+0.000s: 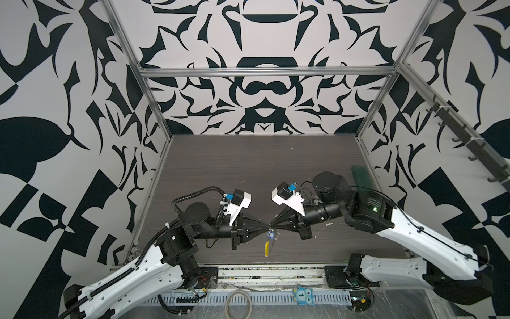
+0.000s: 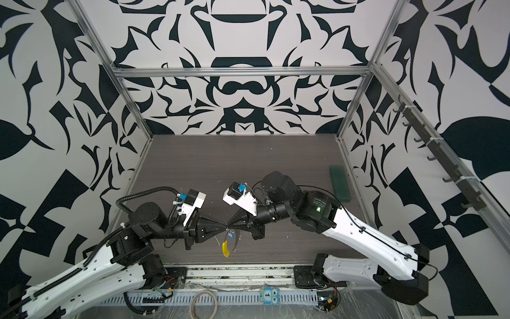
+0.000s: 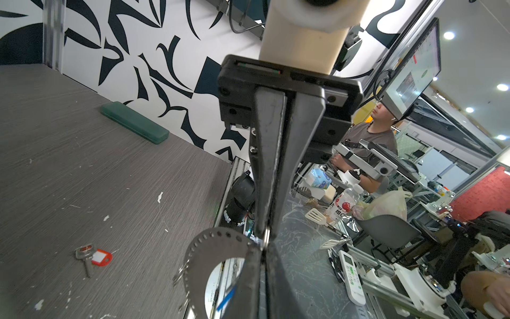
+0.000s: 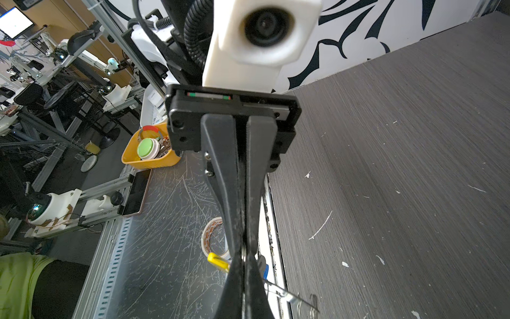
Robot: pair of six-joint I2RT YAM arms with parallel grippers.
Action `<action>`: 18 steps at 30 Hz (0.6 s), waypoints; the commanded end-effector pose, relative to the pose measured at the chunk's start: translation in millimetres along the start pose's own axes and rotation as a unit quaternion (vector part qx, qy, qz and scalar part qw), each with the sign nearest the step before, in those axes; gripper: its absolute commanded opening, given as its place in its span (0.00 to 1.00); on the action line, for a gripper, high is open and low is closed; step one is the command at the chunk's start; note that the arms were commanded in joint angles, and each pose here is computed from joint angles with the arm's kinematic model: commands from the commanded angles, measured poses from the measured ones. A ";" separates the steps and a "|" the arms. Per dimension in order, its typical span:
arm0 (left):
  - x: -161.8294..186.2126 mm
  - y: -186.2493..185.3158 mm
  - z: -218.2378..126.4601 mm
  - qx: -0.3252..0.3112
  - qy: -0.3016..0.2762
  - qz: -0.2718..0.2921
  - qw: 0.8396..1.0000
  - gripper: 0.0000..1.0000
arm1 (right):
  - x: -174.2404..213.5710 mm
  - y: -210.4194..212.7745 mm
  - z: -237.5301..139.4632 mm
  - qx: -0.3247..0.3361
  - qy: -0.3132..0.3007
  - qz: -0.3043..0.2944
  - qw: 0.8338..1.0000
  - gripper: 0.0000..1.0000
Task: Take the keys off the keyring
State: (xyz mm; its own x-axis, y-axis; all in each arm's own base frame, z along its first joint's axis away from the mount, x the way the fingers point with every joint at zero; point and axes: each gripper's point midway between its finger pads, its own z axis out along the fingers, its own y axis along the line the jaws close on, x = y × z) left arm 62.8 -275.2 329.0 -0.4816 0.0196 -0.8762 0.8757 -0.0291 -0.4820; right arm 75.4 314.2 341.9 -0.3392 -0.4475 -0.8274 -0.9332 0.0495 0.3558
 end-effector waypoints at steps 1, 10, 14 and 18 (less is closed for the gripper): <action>-18.2 -14.9 -1.5 0.021 -0.019 0.020 0.999 0.04 | -22.5 10.8 -8.5 -0.013 -0.035 -0.026 0.999 0.00; -30.7 -13.7 -6.7 0.010 -0.063 0.034 0.997 0.00 | -40.1 5.3 -23.0 0.025 -0.103 -0.029 0.994 0.09; -42.9 -10.6 -12.9 -0.005 -0.110 0.053 0.993 0.00 | -51.6 4.2 -41.3 0.051 -0.180 -0.041 0.981 0.30; -53.9 -10.4 -15.8 -0.006 -0.148 0.071 0.986 0.00 | -64.6 4.4 -57.9 0.056 -0.271 -0.040 0.960 0.38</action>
State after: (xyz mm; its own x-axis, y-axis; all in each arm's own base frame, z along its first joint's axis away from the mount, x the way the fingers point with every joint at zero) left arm 74.8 -265.9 360.6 -0.3985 -0.1641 -0.9023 0.9150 -0.0046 -0.4033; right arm 89.0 293.4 377.5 -0.2960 -0.1525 -0.9429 -0.9517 0.1310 0.2776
